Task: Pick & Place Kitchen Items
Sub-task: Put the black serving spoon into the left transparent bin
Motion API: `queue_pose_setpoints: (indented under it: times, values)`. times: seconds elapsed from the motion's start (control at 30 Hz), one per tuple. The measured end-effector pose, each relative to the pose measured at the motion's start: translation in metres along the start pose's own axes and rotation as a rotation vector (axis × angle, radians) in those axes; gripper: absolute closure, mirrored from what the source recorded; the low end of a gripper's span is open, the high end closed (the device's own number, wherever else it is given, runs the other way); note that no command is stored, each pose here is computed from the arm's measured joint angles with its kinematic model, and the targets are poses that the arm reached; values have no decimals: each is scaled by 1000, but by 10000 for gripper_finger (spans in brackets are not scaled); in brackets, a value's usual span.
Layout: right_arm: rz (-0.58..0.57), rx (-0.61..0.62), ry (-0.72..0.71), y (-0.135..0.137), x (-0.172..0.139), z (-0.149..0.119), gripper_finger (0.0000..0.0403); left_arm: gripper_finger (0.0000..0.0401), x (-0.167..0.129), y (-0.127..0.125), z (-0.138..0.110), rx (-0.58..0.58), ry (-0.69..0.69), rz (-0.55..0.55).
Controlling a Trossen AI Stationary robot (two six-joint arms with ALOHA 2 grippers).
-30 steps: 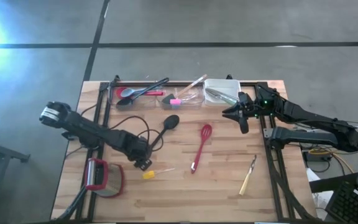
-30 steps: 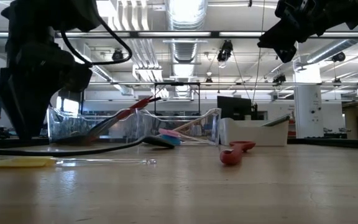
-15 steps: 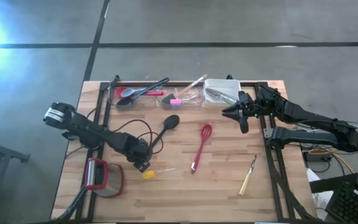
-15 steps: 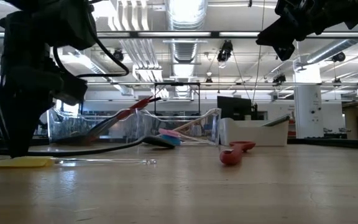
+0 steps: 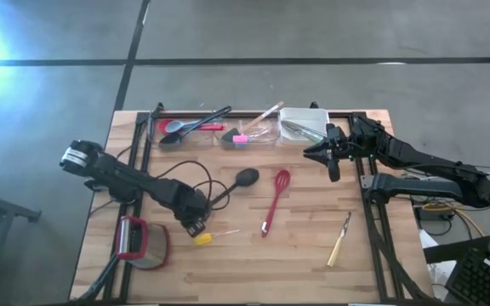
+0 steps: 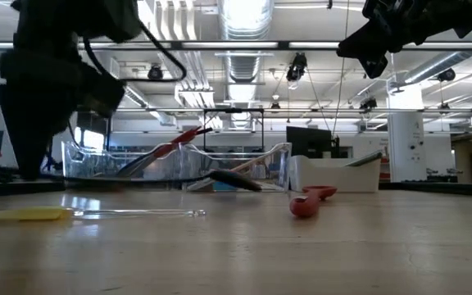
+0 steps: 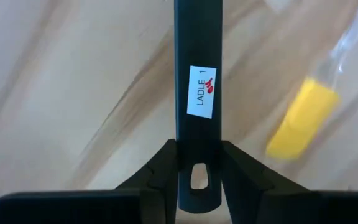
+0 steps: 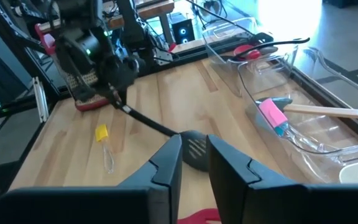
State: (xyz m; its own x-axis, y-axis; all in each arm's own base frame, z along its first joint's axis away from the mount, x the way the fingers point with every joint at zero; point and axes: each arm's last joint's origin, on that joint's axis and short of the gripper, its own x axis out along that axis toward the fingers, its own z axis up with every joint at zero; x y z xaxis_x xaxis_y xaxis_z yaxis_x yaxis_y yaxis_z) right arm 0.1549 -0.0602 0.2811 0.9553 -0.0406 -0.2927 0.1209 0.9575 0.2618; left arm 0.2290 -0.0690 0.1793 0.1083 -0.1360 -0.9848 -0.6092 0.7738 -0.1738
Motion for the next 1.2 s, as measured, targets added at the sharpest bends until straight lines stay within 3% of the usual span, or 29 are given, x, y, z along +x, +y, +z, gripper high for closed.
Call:
queue_pose_setpoints:
  times: [0.23,0.43,0.57,0.7,0.9,1.03,1.2]
  values:
    - [24,4,6,2,1,0,330,307,-62,-6,-2,171,60,89]
    - [119,-41,15,15,12,-1,335,307,-113,-13,11,368,10,50]
    - [193,-96,16,30,20,6,333,307,-143,-3,28,400,-38,27]
    - [217,-196,16,46,30,21,333,307,-166,16,46,348,-79,23]
    - [93,-273,90,57,53,47,323,307,-173,37,66,318,-66,12]
    - [12,-310,248,56,76,59,305,307,-166,35,74,349,2,31]
    - [10,-352,391,57,109,71,274,307,-159,27,87,391,76,57]
